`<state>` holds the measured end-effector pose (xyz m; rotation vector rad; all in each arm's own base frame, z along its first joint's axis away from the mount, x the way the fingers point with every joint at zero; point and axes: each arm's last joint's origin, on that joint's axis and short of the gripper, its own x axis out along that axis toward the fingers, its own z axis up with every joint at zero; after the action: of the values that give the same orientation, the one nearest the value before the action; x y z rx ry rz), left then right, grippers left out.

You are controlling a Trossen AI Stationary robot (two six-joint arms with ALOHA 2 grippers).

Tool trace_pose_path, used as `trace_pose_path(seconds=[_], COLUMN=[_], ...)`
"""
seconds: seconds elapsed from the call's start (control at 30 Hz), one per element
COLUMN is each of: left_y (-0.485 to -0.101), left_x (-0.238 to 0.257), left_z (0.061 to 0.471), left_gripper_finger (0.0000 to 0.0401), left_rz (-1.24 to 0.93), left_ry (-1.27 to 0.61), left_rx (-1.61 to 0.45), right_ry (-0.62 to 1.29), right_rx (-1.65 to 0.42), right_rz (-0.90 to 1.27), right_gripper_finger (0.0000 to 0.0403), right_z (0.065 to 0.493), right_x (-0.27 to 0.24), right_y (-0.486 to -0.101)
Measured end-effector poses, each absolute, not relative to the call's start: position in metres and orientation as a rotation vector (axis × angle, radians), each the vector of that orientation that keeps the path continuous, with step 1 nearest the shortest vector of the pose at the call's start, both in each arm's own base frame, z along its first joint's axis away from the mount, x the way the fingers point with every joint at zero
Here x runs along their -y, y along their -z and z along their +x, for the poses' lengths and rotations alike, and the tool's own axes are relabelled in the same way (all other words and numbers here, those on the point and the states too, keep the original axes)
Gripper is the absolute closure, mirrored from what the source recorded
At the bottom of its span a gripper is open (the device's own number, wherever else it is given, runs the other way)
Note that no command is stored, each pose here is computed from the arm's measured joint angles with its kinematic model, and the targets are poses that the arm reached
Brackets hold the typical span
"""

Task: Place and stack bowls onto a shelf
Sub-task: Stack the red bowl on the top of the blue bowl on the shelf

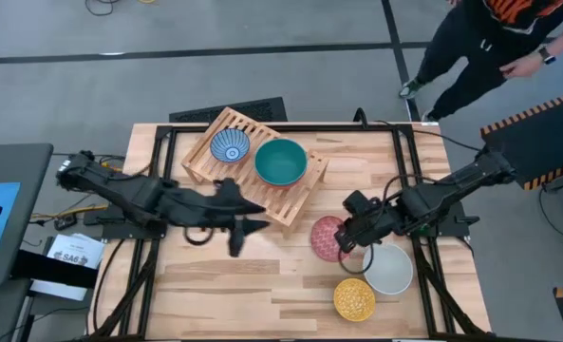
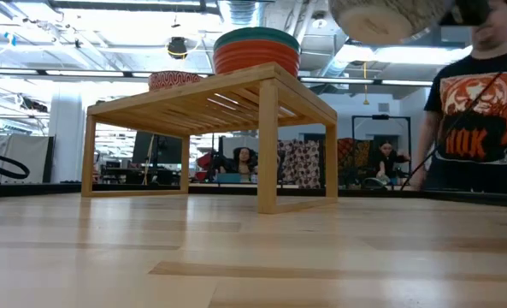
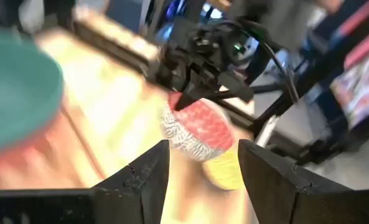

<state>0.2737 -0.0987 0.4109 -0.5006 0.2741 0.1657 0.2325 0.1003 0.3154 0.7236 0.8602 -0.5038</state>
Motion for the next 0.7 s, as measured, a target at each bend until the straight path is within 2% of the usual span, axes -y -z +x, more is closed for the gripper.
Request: trace_pose_path(seconds=[0.07, 0.33, 0.47, 0.7], left_y=[-0.407, -0.368, -0.355, -0.348], left_x=[0.105, 0.129, 0.134, 0.139], left_z=[0.288, 0.327, 0.333, 0.333], left_gripper_finger=[0.0225, 0.0225, 0.0225, 0.0225], left_rz=[-0.622, -0.826, -0.914, -0.943], left_ry=[-0.191, -0.210, -0.259, -0.311], left_rx=[-0.313, -0.509, -0.550, -0.570], right_ry=[0.502, 0.490, 0.479, 0.494], right_rx=[-0.847, -0.847, -0.857, -0.875], right_rz=[0.698, 0.630, 0.605, 0.592], right_gripper_finger=[0.0367, 0.0367, 0.0367, 0.0367], right_z=[0.244, 0.280, 0.293, 0.309], right_x=[-0.107, -0.132, -0.143, -0.151], right_y=[-0.320, -0.324, -0.322, -0.315])
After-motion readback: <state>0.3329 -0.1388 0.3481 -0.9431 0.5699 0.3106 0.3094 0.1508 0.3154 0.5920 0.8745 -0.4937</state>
